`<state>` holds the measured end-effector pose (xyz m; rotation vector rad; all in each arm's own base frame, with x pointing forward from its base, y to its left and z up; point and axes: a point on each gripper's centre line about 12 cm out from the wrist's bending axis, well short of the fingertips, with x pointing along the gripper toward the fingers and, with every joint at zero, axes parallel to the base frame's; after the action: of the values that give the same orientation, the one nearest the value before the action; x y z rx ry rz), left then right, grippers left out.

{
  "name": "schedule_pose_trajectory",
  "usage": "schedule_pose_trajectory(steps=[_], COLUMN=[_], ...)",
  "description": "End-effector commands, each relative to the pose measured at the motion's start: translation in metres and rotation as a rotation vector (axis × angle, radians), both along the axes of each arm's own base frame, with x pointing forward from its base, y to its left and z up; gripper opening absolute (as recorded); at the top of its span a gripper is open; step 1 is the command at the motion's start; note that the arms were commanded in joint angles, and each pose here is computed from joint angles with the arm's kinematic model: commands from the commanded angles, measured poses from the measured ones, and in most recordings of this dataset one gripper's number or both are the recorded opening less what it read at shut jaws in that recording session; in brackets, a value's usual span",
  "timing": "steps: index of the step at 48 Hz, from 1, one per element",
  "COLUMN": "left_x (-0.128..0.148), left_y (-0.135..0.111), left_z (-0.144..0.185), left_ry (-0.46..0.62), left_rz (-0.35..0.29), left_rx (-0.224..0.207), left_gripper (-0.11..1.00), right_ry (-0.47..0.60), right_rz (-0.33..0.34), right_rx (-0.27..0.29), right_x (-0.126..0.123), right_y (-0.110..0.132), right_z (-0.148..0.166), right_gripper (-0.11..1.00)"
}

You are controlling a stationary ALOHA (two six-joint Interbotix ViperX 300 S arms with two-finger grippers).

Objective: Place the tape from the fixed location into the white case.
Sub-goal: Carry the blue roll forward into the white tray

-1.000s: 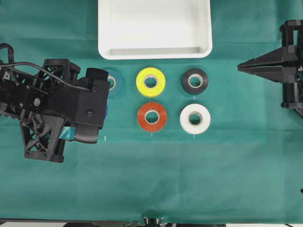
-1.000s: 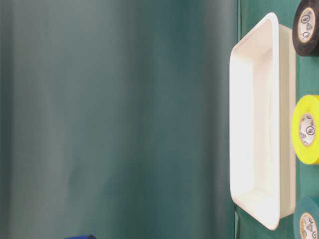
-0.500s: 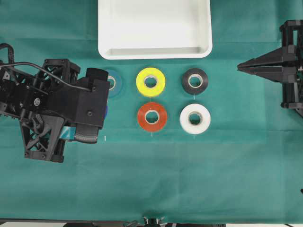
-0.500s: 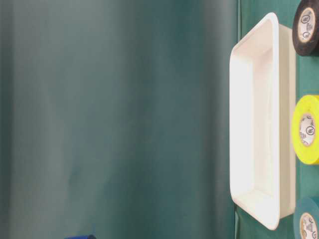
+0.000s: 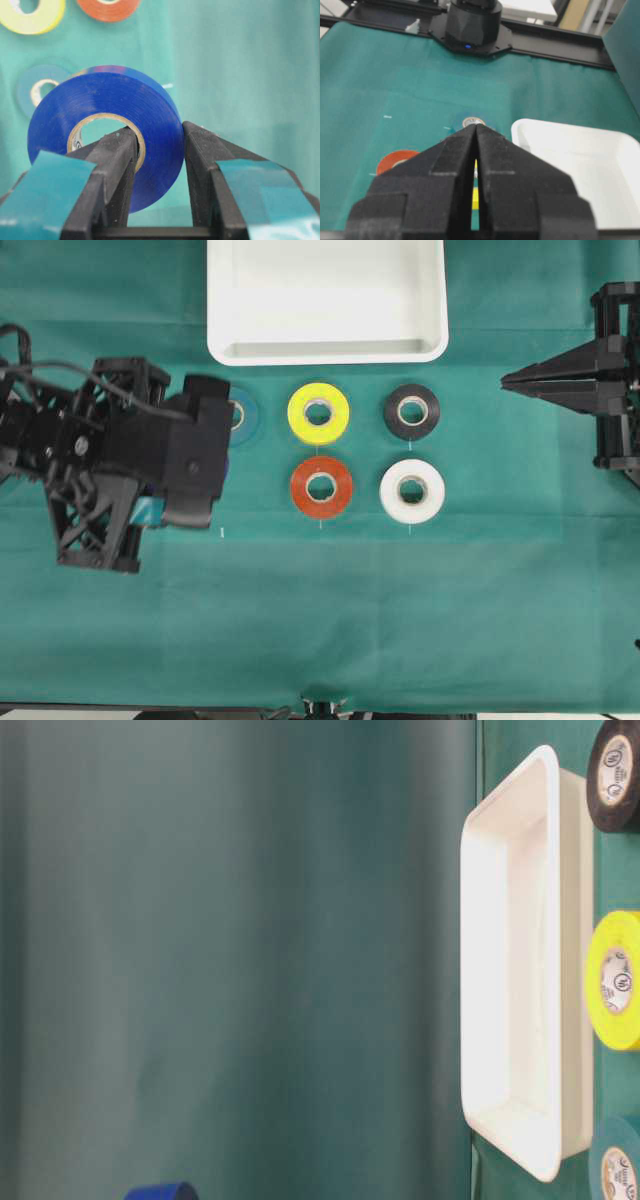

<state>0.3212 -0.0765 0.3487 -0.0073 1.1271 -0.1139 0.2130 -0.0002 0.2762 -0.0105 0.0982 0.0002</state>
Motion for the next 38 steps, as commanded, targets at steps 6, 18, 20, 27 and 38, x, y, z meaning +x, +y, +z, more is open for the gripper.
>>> schedule_pose_trajectory(steps=[6,18,20,27,38], left_x=[-0.004,-0.01,-0.012,-0.017,-0.025], left_y=[0.03,0.074,0.08,0.102,0.129], left_z=[0.016,0.017,0.016,0.015,0.014], left_ry=[-0.051,-0.056,-0.056,-0.055,-0.039], left_rz=[0.084,0.218,0.239,0.292,0.349], left_rx=[-0.002,0.002,0.003,0.015,0.036], left_gripper=[0.25,0.25,0.24,0.25,0.25], right_ry=[-0.02,-0.018,-0.017,-0.011,-0.011], right_rz=[-0.001,-0.001,-0.001,0.0,-0.002], right_rx=[-0.002,-0.002,-0.003,-0.002,-0.002], right_x=[0.003,0.003,0.003,0.003,0.003], right_y=[0.0,0.0,0.0,0.0,0.0], right_z=[0.011,0.011,0.01,0.01,0.01], right_gripper=[0.0,0.0,0.0,0.0,0.0])
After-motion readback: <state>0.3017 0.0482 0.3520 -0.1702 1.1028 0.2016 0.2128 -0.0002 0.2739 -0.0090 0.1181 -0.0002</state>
